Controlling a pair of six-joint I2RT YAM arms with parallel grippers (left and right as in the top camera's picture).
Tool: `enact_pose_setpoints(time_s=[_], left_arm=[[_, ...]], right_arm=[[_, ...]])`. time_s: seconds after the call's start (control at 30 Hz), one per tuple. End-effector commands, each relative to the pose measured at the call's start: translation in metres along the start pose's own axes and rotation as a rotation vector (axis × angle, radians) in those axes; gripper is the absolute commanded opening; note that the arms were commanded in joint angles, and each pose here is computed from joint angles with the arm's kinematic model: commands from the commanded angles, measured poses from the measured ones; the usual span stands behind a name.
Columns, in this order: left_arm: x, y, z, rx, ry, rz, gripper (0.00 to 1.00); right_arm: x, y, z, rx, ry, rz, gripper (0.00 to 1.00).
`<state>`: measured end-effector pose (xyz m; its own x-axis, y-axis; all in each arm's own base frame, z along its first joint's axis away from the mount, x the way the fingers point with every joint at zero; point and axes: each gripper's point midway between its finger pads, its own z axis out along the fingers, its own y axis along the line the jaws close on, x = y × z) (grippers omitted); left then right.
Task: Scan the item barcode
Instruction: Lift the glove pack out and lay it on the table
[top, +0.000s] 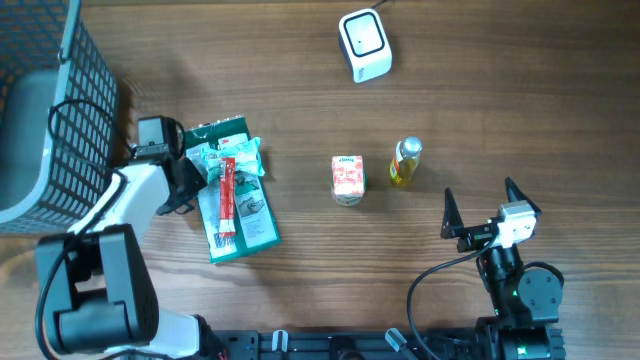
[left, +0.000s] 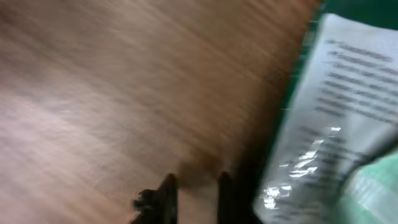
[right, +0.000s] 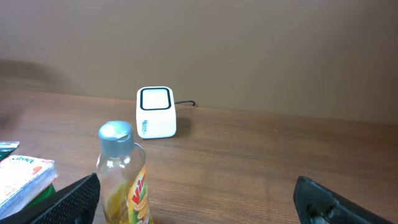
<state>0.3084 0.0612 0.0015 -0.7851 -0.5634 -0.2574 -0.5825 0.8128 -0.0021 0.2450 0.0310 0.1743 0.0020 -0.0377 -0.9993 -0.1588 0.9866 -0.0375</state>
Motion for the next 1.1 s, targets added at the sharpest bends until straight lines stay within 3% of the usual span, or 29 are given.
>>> enact_pose_setpoints(time_s=[0.0, 0.13, 0.43, 0.53, 0.73, 0.9, 1.07], left_arm=[[0.014, -0.037, 0.002, 0.212, 0.076, 0.072, 0.20], [0.018, -0.071, -0.006, 0.365, 0.086, 0.117, 0.21], [0.022, -0.096, -0.012, 0.394, 0.044, 0.199, 0.22], [0.001, -0.080, -0.020, 0.332, -0.036, 0.170, 0.19], [-0.055, -0.068, -0.088, 0.291, -0.307, 0.128, 0.09], [-0.035, -0.042, -0.065, 0.148, -0.219, 0.133, 0.08], [-0.010, -0.046, -0.023, 0.100, -0.093, 0.216, 0.11]], right_arm=[[-0.002, -0.004, -0.001, 0.018, -0.010, 0.013, 1.00], [-0.002, -0.004, -0.001, 0.018, -0.010, 0.013, 1.00], [-0.002, -0.004, -0.001, 0.018, -0.010, 0.013, 1.00], [-0.002, -0.004, -0.001, 0.018, -0.010, 0.013, 1.00], [-0.002, -0.004, -0.001, 0.018, -0.010, 0.013, 1.00], [-0.002, -0.004, -0.001, 0.018, -0.010, 0.013, 1.00], [-0.002, -0.004, -0.001, 0.018, -0.010, 0.013, 1.00]])
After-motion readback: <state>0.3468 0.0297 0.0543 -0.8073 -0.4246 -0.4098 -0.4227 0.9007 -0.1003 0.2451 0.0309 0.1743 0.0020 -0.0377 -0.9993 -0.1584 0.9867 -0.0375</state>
